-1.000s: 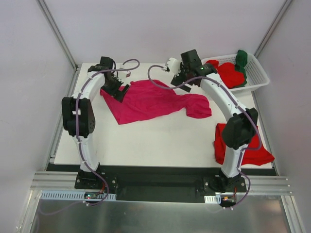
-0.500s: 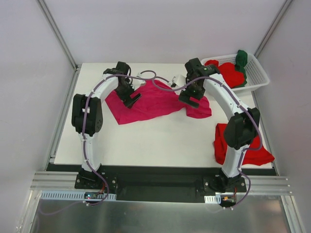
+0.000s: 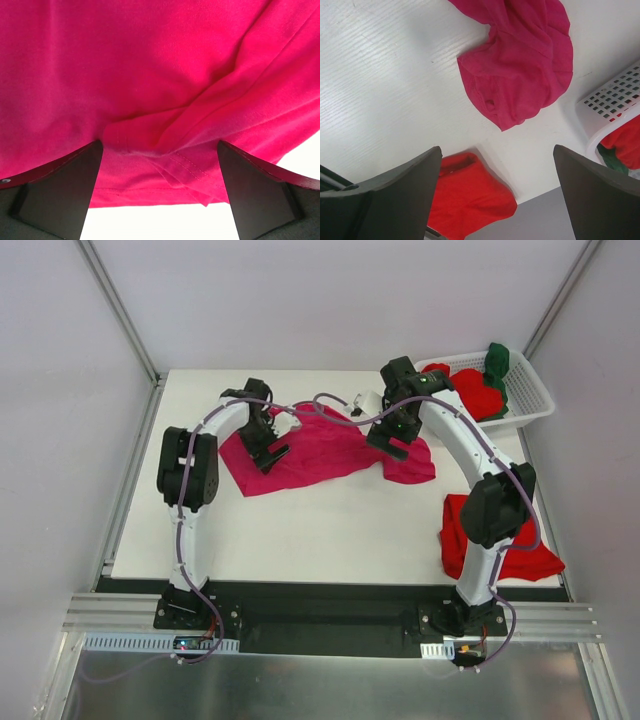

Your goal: Fold and stack the t-shirts

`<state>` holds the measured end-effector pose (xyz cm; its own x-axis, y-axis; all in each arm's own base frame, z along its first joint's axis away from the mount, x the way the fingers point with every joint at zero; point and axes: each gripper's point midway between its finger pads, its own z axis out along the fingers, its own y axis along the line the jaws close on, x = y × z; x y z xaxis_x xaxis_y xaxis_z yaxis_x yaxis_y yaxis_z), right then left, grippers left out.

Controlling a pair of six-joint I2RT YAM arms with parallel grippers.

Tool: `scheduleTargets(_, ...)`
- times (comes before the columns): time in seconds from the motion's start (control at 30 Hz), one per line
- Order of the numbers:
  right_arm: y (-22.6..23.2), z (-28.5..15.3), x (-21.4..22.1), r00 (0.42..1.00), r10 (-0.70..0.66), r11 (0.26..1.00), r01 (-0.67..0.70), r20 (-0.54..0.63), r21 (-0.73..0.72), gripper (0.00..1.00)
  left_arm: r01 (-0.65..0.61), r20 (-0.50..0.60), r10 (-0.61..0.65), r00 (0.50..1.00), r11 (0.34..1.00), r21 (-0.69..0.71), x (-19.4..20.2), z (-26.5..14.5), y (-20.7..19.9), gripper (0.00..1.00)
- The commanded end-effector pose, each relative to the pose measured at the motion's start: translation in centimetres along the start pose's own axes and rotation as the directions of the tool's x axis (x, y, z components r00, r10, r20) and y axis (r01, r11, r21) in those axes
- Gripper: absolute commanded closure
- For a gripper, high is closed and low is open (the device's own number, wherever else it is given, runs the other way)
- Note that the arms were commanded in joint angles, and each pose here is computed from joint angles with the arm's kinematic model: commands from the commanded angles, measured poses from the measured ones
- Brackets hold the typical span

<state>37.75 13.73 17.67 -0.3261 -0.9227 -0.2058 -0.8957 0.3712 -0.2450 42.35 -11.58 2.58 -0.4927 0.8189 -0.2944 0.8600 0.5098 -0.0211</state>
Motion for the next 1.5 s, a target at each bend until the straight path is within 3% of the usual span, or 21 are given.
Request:
scheduleTargets(0.0, 0.8, -0.7, 0.1, 0.999, 0.032, 0.999, -0.032, 0.007, -0.028, 0.04, -0.079, 0.015, 0.079, 0.997, 0.997, -0.009, -1.0, -0.8, 0.2, 0.01)
scheduleTargets(0.6, 1.0, -0.2, 0.2, 0.999, 0.047, 0.998, -0.048, -0.005, -0.036, 0.04, -0.253, -0.005, 0.254, 0.967, 0.962, -0.105, -3.3, -2.6, 1.6, 0.01)
scheduleTargets(0.93, 0.8, -0.2, 0.0, 0.999, 0.049, 0.998, -0.049, -0.001, -0.032, 0.04, -0.207, 0.005, 0.207, 0.978, 0.976, -0.062, -2.9, -1.4, 0.8, 0.03)
scheduleTargets(0.97, 0.8, -0.2, -0.1, 0.999, 0.048, 0.998, -0.048, 0.001, -0.032, 0.04, -0.207, -0.001, 0.207, 0.978, 0.977, -0.057, -2.7, -1.4, 0.7, 0.09)
scheduleTargets(1.03, 0.7, -0.2, -0.1, 0.999, 0.048, 0.998, -0.048, 0.003, -0.031, 0.04, -0.205, -0.004, 0.205, 0.979, 0.977, -0.053, -2.6, -1.3, 0.6, 0.34)
scheduleTargets(1.07, 0.7, -0.2, -0.1, 0.999, 0.046, 0.998, -0.046, 0.001, -0.032, 0.04, -0.202, -0.002, 0.202, 0.979, 0.978, -0.056, -2.6, -1.5, 0.7, 0.58)
scheduleTargets(1.17, 0.8, -0.1, 0.0, 0.999, 0.048, 0.998, -0.048, -0.002, -0.035, 0.04, -0.199, 0.0, 0.2, 0.98, 0.978, -0.066, -2.8, -1.7, 0.8, 0.99)
scheduleTargets(1.47, 1.1, 0.6, 0.8, 0.999, 0.039, 0.998, -0.041, -0.036, -0.043, 0.04, -0.191, 0.023, 0.194, 0.981, 0.977, -0.099, -3.4, -4.4, -0.2, 1.0)
